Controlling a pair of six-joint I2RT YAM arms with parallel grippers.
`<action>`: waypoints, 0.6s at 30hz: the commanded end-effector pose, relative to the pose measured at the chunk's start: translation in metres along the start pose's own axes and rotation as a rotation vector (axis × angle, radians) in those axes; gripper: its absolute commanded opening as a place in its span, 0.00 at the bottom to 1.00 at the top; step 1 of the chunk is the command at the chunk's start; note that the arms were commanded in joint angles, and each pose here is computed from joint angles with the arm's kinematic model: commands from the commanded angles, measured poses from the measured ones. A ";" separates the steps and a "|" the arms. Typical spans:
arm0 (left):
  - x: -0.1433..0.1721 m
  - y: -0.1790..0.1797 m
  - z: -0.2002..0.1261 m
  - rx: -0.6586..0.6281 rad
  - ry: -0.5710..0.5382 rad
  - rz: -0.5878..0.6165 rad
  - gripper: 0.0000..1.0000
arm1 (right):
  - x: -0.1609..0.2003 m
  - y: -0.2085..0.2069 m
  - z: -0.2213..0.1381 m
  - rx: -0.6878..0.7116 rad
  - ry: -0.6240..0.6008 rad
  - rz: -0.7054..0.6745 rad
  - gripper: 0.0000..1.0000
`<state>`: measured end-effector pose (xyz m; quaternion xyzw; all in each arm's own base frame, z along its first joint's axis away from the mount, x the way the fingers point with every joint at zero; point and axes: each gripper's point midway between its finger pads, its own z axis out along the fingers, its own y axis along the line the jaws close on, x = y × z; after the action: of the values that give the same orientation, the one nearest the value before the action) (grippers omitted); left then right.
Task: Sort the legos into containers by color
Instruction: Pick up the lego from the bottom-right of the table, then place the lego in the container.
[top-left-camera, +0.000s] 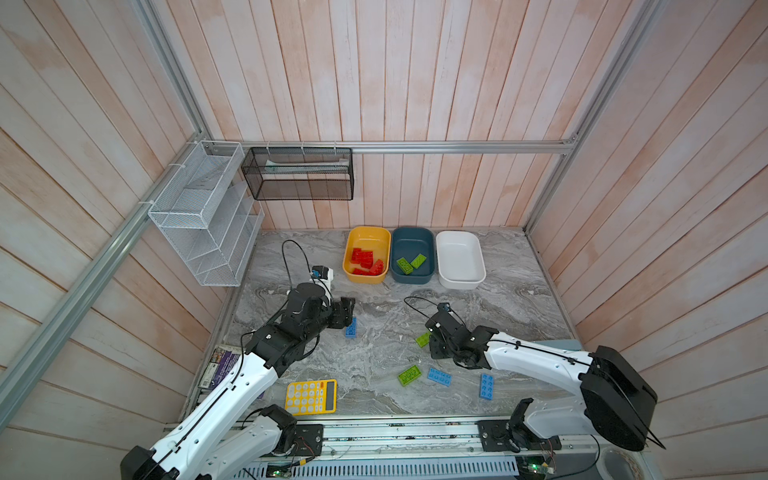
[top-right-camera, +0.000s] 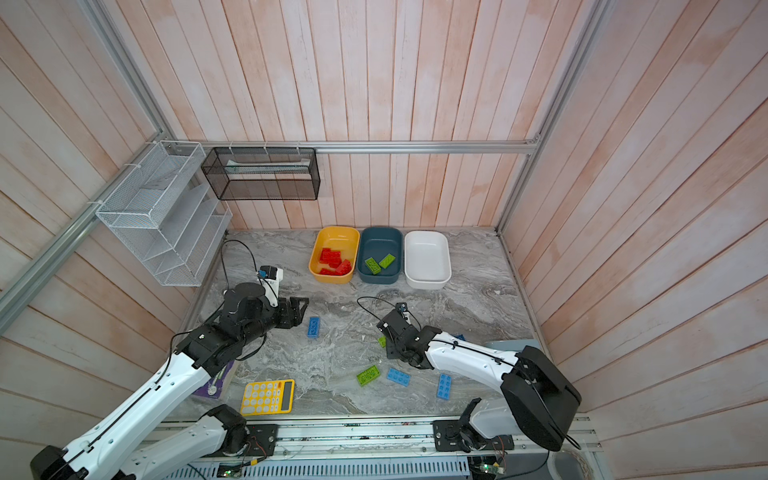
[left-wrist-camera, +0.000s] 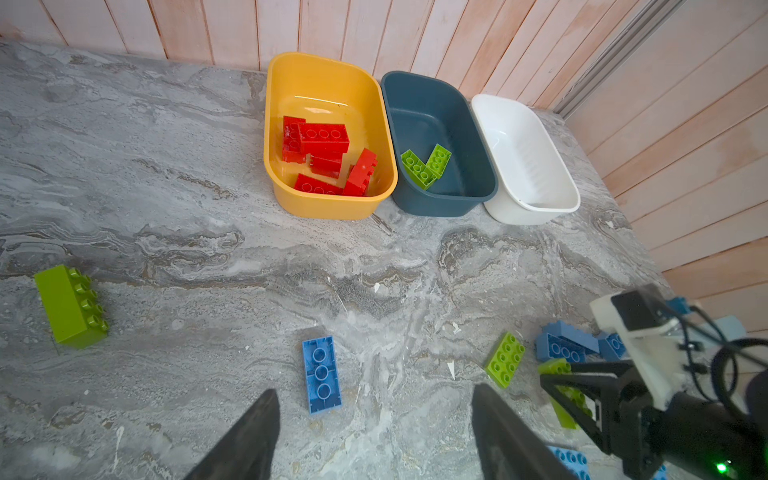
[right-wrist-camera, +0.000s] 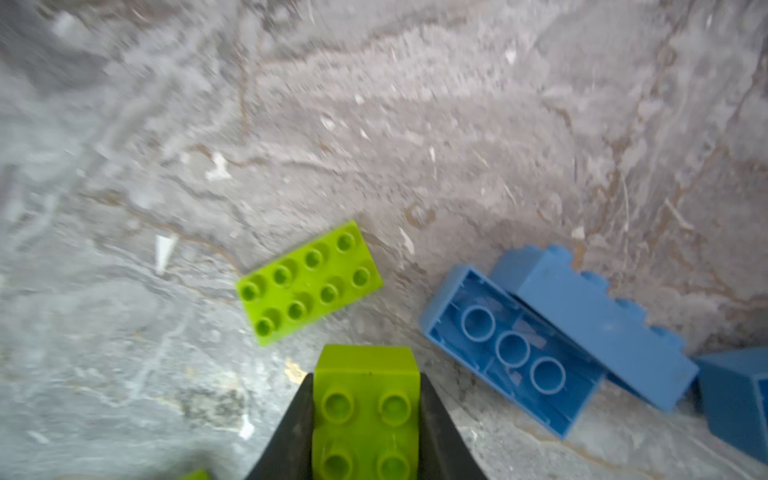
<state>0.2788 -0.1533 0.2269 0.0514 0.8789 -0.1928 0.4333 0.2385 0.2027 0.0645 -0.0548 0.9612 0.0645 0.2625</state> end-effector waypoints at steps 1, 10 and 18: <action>0.019 0.002 0.002 0.018 0.048 -0.023 0.74 | -0.027 0.016 -0.011 -0.021 -0.030 -0.048 0.24; 0.033 0.000 -0.005 0.058 0.062 -0.042 0.74 | -0.143 0.053 -0.028 -0.092 -0.179 -0.079 0.24; 0.029 0.001 -0.010 0.045 0.056 -0.002 0.74 | -0.234 0.055 -0.004 -0.133 -0.235 -0.051 0.24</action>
<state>0.2549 -0.1516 0.2066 0.0554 0.8853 -0.2164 0.4078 0.4135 0.2708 0.1998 -0.0672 0.9128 0.1270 0.3822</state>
